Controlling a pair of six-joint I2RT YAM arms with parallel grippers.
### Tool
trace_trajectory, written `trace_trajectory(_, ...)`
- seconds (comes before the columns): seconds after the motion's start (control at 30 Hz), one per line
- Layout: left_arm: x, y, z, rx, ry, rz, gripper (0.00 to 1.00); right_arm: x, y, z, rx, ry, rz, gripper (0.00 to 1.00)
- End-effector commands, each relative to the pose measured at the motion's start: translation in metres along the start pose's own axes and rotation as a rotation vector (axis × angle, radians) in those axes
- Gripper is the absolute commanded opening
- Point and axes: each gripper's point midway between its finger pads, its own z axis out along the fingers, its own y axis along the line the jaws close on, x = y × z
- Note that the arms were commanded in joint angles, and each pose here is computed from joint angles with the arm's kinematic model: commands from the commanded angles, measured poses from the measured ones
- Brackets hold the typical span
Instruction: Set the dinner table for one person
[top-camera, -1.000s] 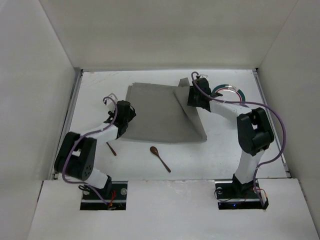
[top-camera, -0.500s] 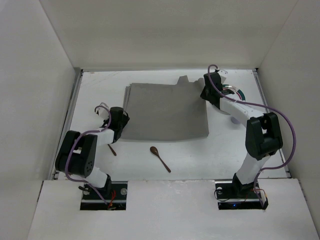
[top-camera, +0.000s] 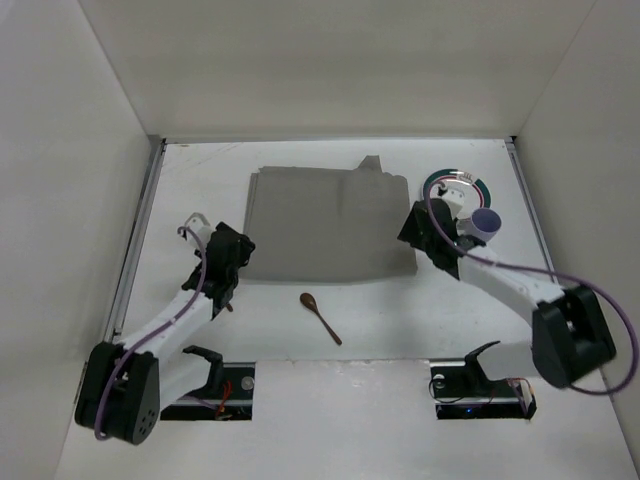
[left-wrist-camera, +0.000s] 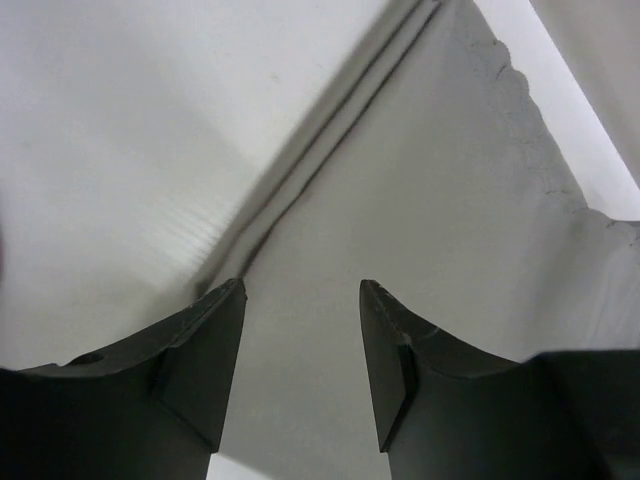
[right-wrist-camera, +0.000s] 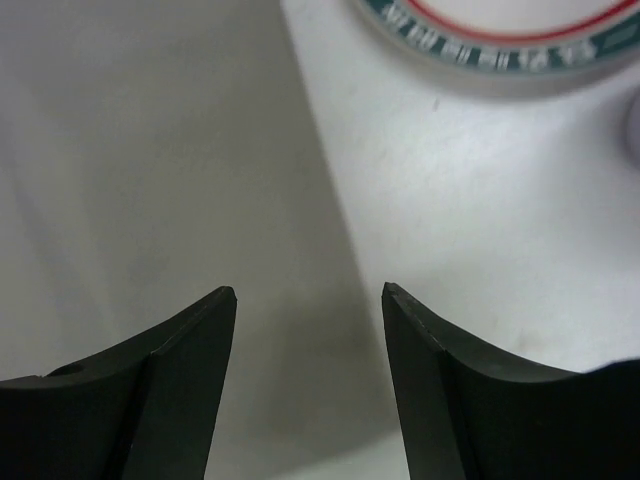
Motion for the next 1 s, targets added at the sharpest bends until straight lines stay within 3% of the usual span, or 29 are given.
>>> trace_trajectory(0.0,0.014,0.057,-0.014,-0.147,0.031,0.073,0.48,0.005,0.009,-0.035,-0.102,-0.072,0.120,0.66)
trace_trajectory(0.37,0.067,0.060,-0.035,-0.079,0.308,-0.175,0.56,0.054,-0.022,-0.065,-0.133,-0.023,0.173,0.78)
trace_trajectory(0.6,0.067,0.064,-0.025,-0.116,0.267,-0.235,0.55,0.067,-0.019,-0.054,-0.141,0.013,0.283,0.80)
trace_trajectory(0.97,0.068,0.086,-0.015,-0.168,0.216,-0.300,0.39,0.083,-0.016,-0.035,-0.130,0.043,0.529,0.79)
